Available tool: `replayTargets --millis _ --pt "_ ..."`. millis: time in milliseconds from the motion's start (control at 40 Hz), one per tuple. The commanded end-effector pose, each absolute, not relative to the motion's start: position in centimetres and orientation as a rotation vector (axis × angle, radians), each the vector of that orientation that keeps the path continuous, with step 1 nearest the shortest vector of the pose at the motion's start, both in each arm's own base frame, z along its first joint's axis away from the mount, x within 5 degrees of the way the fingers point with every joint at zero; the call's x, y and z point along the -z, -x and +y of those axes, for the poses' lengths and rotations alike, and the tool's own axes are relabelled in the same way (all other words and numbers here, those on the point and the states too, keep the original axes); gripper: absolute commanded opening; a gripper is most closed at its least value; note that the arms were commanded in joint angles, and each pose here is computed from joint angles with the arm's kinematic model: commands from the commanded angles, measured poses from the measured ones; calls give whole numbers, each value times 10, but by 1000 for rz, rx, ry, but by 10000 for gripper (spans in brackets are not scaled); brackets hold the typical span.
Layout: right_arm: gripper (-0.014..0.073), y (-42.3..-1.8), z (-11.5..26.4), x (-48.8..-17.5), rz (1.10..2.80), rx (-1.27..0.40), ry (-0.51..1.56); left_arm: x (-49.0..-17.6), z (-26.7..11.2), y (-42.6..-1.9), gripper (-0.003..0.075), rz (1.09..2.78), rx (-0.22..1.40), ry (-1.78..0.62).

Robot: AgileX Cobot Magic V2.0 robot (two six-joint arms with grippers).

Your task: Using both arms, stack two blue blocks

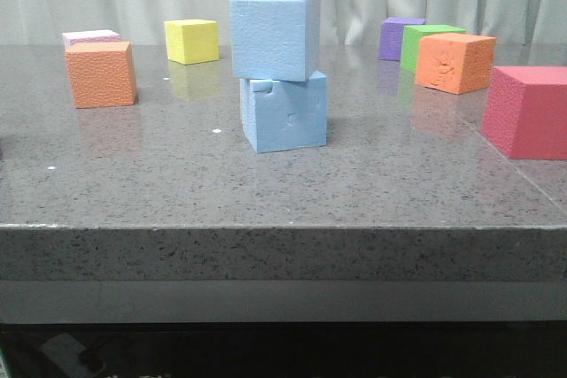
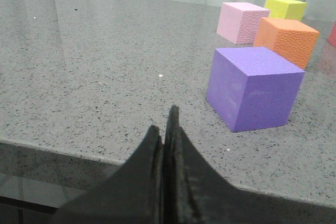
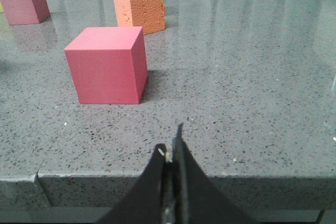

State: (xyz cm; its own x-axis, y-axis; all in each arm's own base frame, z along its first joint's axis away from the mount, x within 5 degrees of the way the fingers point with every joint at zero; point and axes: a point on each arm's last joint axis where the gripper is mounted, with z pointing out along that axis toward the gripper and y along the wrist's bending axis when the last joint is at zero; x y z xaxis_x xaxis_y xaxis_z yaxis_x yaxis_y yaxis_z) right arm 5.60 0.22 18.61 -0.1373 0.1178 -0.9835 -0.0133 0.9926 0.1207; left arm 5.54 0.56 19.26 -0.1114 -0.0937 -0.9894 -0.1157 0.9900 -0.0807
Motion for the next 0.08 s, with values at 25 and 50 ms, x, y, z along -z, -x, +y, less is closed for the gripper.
replayTargets --millis 25,50 --pt "-69 -55 1 -194 1610 -106 -80 -189 6 -56 -18 1613 -14 163" --pt "-69 -55 1 -194 1610 -106 -80 -189 6 -56 -18 1613 -14 163"
